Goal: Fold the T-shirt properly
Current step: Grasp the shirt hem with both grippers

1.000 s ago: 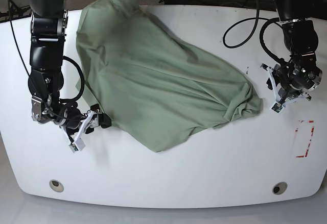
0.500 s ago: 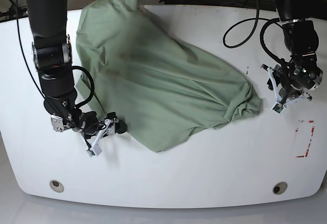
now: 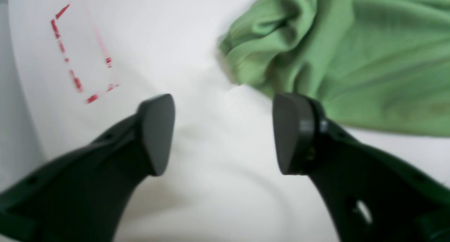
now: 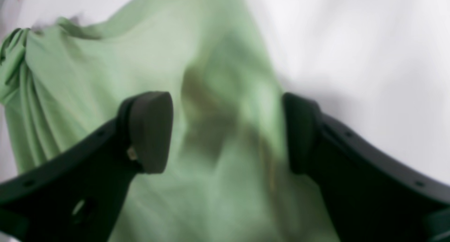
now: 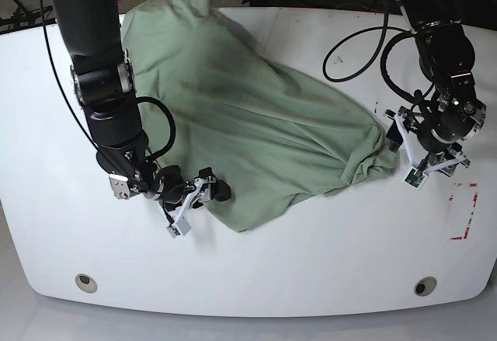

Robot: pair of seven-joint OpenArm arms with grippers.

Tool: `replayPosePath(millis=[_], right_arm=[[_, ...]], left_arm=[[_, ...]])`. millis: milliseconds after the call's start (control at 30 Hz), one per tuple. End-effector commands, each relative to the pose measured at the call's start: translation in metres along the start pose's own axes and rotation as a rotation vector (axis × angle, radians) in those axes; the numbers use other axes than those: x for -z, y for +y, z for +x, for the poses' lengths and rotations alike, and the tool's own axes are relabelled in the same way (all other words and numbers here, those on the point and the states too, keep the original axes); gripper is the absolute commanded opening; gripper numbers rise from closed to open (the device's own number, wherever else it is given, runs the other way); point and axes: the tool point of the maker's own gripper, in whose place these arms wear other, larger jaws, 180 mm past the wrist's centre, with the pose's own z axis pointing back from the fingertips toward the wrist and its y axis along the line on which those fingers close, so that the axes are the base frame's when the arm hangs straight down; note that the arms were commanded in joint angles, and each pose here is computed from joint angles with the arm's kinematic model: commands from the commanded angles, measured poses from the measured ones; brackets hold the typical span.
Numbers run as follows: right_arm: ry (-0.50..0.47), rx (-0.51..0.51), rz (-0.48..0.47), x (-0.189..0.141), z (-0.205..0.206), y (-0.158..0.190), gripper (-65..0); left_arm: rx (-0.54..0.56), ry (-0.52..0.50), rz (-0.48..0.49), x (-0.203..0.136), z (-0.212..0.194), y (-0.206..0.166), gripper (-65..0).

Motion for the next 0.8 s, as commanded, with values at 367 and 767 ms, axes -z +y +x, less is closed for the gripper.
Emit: replayPosePath(millis=[367, 767], right_arm=[[-0.018, -0.015, 0.03, 0.005, 0.009, 0.012, -19.0], [-0.02, -0.01, 0.03, 0.005, 0.008, 0.012, -19.0]], left_arm=[[-0.176, -0.056, -0.042, 0.034, 0.04, -0.014, -16.0], [-0.287, -0.025, -0.149, 0.087, 0.026, -0.032, -16.2]])
